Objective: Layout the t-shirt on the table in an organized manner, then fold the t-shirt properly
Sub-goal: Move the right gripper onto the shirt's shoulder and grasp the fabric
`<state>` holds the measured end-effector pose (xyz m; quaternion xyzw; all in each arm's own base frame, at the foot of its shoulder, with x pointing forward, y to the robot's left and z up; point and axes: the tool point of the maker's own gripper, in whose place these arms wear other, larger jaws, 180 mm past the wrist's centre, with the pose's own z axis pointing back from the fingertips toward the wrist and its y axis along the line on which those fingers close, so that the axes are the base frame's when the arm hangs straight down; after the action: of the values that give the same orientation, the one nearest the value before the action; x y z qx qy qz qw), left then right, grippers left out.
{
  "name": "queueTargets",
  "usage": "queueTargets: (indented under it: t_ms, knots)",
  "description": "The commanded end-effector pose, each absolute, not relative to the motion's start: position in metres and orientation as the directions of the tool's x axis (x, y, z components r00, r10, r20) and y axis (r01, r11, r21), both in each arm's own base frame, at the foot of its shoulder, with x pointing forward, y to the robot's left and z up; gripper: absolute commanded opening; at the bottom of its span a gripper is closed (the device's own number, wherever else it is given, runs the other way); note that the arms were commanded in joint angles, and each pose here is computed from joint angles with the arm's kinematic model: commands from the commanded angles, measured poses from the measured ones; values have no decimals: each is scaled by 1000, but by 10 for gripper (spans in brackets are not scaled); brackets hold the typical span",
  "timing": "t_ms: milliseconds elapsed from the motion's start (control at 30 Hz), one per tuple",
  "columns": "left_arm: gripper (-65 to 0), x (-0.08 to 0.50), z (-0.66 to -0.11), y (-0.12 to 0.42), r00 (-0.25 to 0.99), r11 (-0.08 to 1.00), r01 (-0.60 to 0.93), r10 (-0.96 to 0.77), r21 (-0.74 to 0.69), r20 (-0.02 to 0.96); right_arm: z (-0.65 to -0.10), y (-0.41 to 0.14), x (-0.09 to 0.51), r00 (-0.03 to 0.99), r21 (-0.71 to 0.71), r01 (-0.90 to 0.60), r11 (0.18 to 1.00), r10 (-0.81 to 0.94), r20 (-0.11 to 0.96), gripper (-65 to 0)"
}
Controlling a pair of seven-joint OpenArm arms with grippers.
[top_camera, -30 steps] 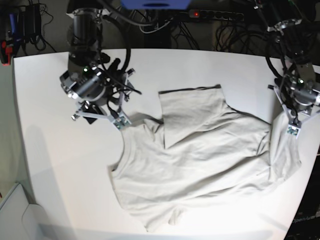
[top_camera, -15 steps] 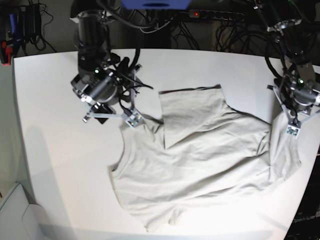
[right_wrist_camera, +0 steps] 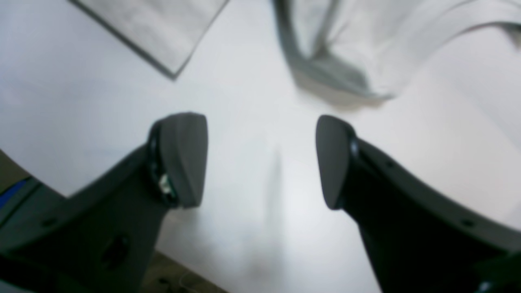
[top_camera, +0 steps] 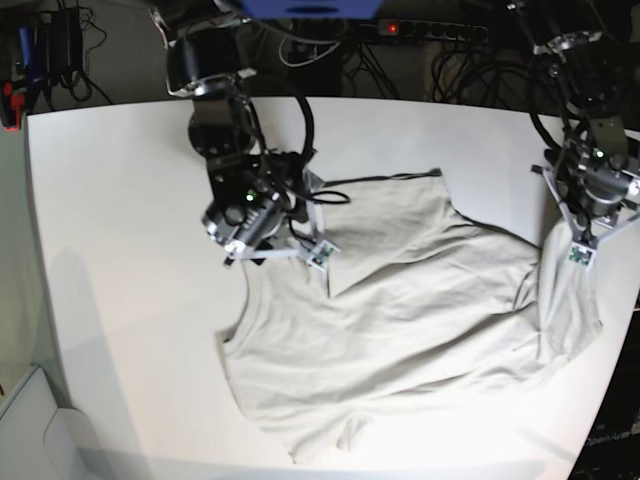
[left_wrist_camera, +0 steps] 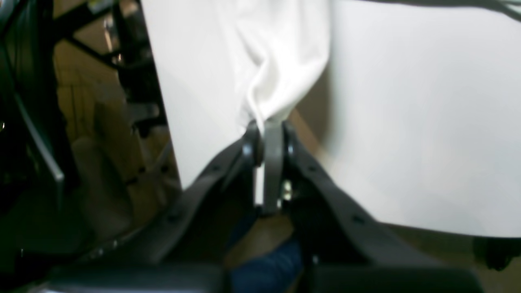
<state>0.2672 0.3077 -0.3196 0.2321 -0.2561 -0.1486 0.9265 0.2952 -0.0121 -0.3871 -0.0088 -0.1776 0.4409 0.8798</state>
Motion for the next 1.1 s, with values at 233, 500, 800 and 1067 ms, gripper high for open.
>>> queueTargets:
  t_ms: [233, 500, 800, 1067]
  knots:
    - [-650, 269, -321, 298, 785, 850, 168, -421, 499, 454, -357, 37, 314, 421, -172, -805, 567, 751, 508, -228]
    - [-650, 268, -320, 299, 789, 846, 165, -421, 506, 447, -348, 61, 334, 395, -97, -831, 548, 704, 590, -228]
    - [-650, 268, -319, 299, 789, 846, 165, -422, 507, 447, -368, 84, 342, 408, 8, -848, 530, 644, 647, -228]
    - [-650, 270, -318, 297, 782, 846, 167, -426, 506, 455, -376, 70, 372, 482, 66, -800, 596, 574, 662, -228]
